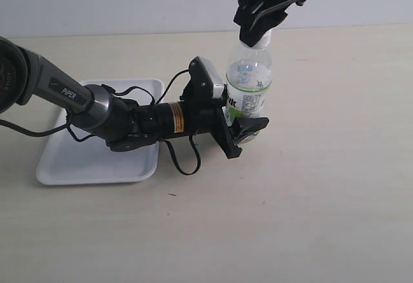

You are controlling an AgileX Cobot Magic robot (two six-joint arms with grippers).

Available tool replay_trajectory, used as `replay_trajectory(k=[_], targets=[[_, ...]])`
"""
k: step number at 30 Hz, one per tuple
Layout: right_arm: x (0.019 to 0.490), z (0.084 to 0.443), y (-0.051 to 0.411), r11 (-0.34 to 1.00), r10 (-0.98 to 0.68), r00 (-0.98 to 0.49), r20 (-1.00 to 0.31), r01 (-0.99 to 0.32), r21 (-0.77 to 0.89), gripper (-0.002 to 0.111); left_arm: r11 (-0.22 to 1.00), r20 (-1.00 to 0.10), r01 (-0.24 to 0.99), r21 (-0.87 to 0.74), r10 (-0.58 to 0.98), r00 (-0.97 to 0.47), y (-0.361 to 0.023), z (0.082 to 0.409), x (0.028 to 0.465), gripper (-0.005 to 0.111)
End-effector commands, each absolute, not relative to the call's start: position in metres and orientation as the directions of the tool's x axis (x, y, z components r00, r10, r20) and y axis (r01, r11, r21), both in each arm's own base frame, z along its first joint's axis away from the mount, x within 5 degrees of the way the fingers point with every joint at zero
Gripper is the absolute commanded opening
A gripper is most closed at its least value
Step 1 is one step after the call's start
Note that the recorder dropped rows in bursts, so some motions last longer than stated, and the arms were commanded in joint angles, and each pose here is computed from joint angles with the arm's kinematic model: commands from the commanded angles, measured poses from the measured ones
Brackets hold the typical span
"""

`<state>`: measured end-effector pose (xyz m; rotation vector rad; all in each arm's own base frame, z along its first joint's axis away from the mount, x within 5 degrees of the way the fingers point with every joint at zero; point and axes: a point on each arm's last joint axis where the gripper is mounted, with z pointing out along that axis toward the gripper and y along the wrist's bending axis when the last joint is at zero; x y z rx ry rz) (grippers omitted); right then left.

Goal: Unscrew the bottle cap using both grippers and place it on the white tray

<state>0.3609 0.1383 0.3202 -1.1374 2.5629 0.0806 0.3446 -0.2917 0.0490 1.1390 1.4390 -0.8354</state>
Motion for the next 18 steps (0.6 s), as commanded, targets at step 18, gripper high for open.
replay_trajectory(k=[18], targets=[[0.3603, 0.3267, 0.137, -0.062, -0.983, 0.114, -0.144, -0.945, -0.321, 0.0, 0.295, -0.98, 0.951, 0.092, 0.196, 0.034, -0.292, 0.0541, 0.3452, 0.0]])
